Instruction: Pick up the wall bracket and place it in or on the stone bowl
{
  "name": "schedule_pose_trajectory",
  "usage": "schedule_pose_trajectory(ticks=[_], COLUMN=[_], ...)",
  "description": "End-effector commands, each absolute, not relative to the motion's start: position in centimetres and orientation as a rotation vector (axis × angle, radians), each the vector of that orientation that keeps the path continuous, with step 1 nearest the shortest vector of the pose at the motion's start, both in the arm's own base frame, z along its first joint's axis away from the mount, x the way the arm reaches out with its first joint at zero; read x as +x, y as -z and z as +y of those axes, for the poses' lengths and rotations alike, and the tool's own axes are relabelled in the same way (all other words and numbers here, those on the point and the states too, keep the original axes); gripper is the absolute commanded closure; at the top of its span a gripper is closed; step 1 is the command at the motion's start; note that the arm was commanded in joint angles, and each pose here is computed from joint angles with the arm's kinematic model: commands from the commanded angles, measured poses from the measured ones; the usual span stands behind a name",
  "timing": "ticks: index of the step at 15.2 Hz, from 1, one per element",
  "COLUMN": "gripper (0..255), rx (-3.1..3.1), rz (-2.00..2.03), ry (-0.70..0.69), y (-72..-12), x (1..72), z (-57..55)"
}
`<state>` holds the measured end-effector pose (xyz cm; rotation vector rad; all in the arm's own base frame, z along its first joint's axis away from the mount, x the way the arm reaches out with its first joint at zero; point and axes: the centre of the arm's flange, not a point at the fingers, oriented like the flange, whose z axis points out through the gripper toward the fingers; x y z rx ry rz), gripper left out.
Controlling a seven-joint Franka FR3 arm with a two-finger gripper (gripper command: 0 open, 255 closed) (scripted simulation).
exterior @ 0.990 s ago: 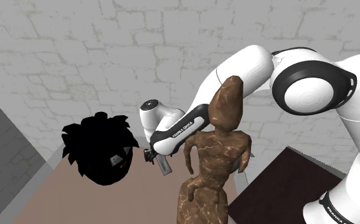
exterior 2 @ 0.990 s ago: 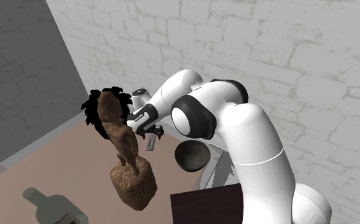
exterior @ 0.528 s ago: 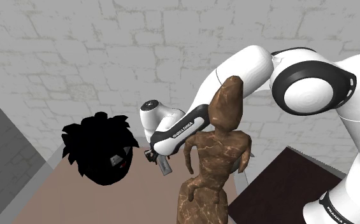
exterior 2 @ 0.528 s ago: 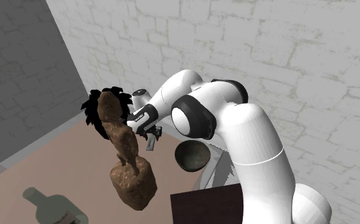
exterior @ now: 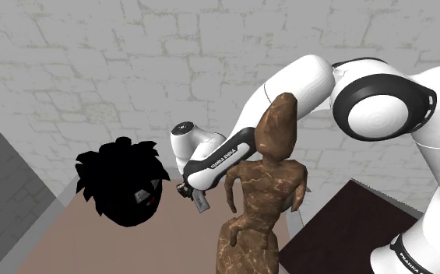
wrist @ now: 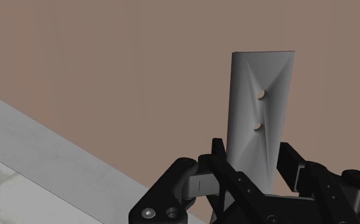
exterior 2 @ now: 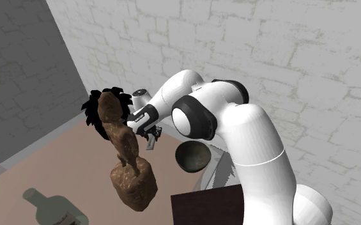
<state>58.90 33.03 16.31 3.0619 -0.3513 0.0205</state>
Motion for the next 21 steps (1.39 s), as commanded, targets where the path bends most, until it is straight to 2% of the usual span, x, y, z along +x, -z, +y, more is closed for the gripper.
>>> schedule_pose_trajectory(ticks=[1,21], gripper=[255,255], rx=[3.059,3.059], rz=[-0.351,-0.351], ry=[-0.015,-0.015], y=[-16.1,-26.6], x=[58.9,58.9], z=[32.9,32.9])
